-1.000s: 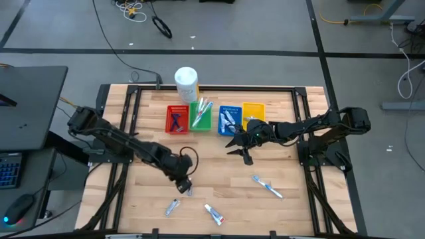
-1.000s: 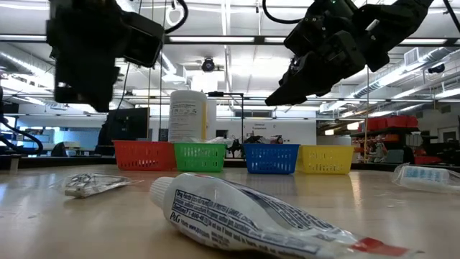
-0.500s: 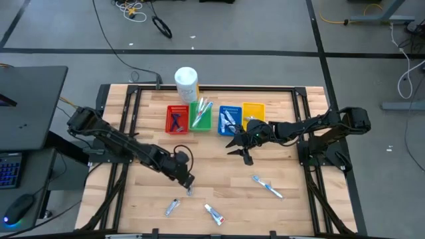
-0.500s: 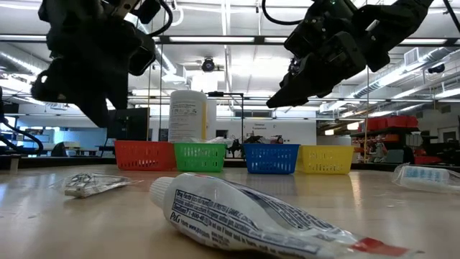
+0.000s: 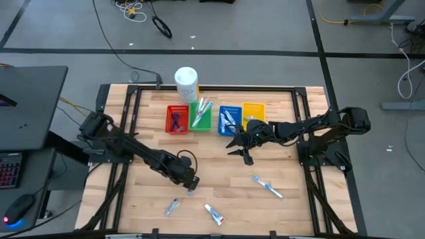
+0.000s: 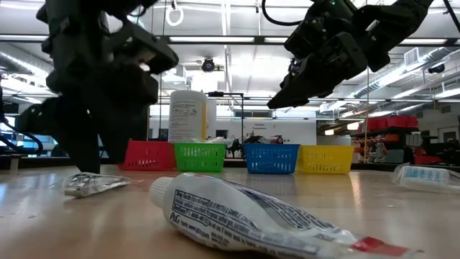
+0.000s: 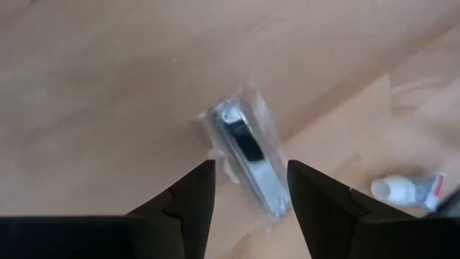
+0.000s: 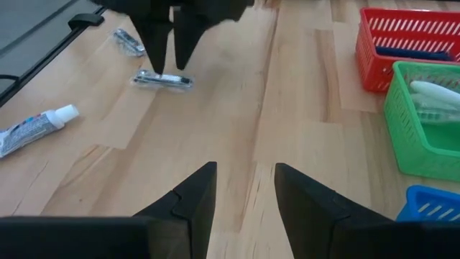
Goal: Pick & Place Travel size toiletries
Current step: Put the silver nail cutter into the yellow bin
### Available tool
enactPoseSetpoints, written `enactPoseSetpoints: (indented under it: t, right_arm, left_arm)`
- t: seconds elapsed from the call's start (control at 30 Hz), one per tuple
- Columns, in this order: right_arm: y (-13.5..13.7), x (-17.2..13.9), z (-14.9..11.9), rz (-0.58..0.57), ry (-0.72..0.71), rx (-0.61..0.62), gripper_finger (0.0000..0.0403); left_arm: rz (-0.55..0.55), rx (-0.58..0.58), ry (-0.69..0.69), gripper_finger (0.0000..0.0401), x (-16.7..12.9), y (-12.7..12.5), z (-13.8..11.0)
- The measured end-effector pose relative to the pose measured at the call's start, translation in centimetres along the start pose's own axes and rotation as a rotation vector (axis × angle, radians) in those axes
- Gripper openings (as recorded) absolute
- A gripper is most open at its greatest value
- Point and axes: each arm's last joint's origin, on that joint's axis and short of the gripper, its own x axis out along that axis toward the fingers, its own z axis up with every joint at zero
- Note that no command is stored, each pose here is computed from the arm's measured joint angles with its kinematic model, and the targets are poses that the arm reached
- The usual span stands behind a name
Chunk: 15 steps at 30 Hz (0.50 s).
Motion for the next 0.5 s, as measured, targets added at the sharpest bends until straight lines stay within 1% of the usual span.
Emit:
enactPoseSetpoints:
  t: [0.13, 0.37, 0.5]
  right_arm:
    - [0.0, 0.0, 0.0, 0.0, -0.001, -0.001, 0.0151]
    - [0.0, 0.0, 0.1, -0.003, -0.007, -0.006, 0.0151]
    - [0.0, 0.0, 0.1, -0.003, -0.007, -0.007, 0.0151]
  left_arm:
    - [0.0, -0.014, -0.008, 0.0183, 1.1, 0.0, 0.2]
    - [0.015, -0.03, -0.014, 0.0182, 1.9, 0.1, 0.9]
    - [0.033, -0.018, -0.007, 0.0165, 1.9, 0.4, 1.7]
